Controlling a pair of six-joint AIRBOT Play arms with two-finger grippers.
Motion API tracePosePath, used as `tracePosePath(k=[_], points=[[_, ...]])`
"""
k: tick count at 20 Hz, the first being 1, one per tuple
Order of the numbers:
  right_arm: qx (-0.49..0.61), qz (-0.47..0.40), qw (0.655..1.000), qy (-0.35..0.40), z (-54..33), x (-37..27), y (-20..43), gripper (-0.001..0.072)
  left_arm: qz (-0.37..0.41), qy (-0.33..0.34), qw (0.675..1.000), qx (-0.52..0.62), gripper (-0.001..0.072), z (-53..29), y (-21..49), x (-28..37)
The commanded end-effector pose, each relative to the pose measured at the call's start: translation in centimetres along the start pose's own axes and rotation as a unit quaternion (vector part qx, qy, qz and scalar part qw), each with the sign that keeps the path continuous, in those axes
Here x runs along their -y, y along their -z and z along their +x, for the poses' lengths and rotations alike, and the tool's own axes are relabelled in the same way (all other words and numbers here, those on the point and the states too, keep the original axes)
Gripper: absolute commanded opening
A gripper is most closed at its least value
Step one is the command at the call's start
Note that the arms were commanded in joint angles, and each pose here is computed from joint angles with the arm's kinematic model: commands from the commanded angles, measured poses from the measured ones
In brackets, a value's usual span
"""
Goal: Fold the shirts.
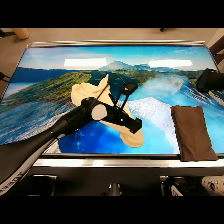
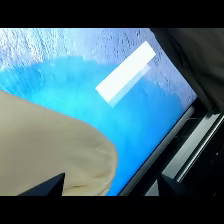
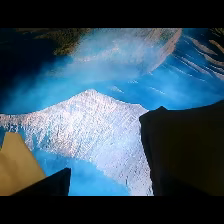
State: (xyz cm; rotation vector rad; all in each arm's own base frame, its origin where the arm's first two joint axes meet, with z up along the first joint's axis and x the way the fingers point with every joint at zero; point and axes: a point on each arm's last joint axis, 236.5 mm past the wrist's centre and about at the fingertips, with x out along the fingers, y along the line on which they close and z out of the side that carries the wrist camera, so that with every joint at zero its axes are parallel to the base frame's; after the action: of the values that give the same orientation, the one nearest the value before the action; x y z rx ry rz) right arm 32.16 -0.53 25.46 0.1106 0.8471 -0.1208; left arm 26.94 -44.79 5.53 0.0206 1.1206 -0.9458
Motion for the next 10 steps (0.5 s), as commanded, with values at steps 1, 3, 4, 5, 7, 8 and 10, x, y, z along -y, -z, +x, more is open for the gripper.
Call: tracePosePath(k=[1, 3, 4, 5, 7, 8, 10], points=[[-0.066, 0.007, 0.998, 0.018, 0.7, 0.8, 3.4, 0.0642, 0.042, -0.137, 0.989, -0.034, 0.0714, -2.8, -0.3, -7.8], [-0.146, -0.008, 0.989, -0.007, 4.5, -0.8, 6.9, 0.0659, -0.01, -0.267, 0.964, -0.006, 0.0714, -10.2, -3.3, -19.6], [-0.185, -0.015, 0.982, -0.027, 6.5, -1.9, 9.1, 0.0664, -0.067, -0.292, 0.954, 0.009, 0.0712, -13.3, -3.3, -24.8], [-0.216, -0.018, 0.975, -0.044, 8.3, -2.7, 11.0, 0.0663, -0.143, -0.302, 0.942, 0.019, 0.0712, -15.5, -2.3, -29.3], [-0.267, -0.012, 0.961, -0.077, 11.5, -4.4, 14.9, 0.0663, -0.289, -0.265, 0.92, 0.029, 0.0712, -17.3, 0.9, -35.6], [-0.291, -0.004, 0.952, -0.094, 12.7, -5.2, 16.8, 0.0663, -0.344, -0.232, 0.909, 0.029, 0.0711, -16.9, 2.6, -37.6], [-0.327, 0.002, 0.936, -0.127, 14.6, -6.8, 19.7, 0.0664, -0.419, -0.176, 0.89, 0.016, 0.0712, -14.9, 5.4, -39.9]])
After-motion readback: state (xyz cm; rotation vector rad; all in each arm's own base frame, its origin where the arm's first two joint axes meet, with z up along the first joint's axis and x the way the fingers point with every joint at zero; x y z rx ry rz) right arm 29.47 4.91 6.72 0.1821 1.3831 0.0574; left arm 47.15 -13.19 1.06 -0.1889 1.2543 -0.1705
